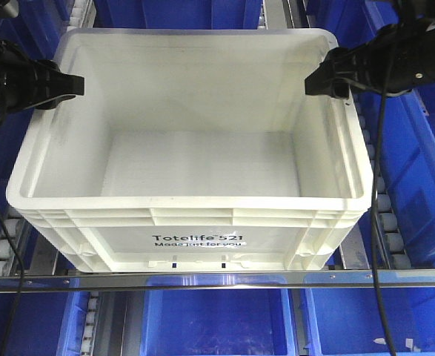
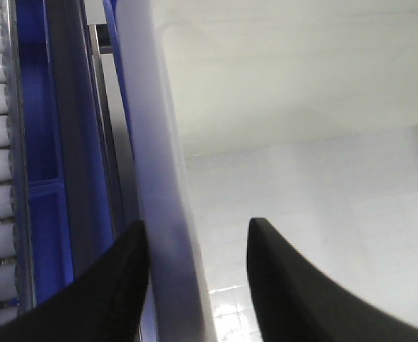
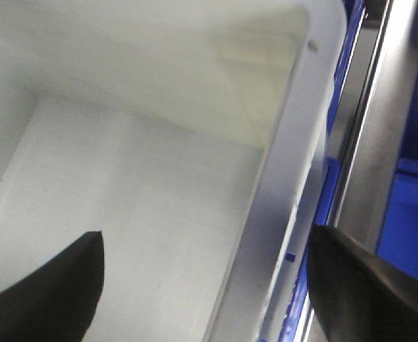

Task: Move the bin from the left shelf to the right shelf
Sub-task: 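Push the white tote farther along the rollers with both grippers, then open both grippers and lift them off the tote rims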

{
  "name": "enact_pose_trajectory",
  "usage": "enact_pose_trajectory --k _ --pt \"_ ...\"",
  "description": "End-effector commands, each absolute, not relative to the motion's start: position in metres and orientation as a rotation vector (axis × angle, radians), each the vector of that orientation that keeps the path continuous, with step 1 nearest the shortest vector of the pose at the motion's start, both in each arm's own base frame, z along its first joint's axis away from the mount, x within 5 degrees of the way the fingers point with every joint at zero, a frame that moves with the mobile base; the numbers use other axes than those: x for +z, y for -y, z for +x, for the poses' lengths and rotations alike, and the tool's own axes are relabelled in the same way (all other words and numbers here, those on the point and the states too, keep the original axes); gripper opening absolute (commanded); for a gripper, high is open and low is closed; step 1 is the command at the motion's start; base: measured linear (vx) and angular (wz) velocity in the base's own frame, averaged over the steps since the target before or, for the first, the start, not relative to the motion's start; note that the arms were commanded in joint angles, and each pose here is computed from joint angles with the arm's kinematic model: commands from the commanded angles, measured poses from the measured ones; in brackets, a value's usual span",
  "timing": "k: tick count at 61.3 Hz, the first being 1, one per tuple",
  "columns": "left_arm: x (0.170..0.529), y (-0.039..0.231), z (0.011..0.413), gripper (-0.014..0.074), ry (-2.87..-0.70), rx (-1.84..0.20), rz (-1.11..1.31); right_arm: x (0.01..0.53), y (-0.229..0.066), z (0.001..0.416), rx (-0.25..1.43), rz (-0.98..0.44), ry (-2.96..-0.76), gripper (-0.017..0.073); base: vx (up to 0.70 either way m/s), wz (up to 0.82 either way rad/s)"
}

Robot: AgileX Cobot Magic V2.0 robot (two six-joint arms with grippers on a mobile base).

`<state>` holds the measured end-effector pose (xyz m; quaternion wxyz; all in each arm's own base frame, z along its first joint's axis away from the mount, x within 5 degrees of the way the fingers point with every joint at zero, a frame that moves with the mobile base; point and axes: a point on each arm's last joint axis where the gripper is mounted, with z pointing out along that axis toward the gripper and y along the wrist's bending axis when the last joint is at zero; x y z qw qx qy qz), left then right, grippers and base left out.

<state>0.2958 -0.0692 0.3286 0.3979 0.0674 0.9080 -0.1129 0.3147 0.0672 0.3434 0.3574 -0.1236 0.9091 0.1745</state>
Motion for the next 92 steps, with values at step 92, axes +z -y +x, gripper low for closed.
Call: enact_pose_trajectory --k 92 --pt "0.290 0.030 0.125 0.0312 -1.861 -0.256 0.129 0.303 -0.030 0.145 0.176 -0.251 -1.776 0.0565 0.00 0.00"
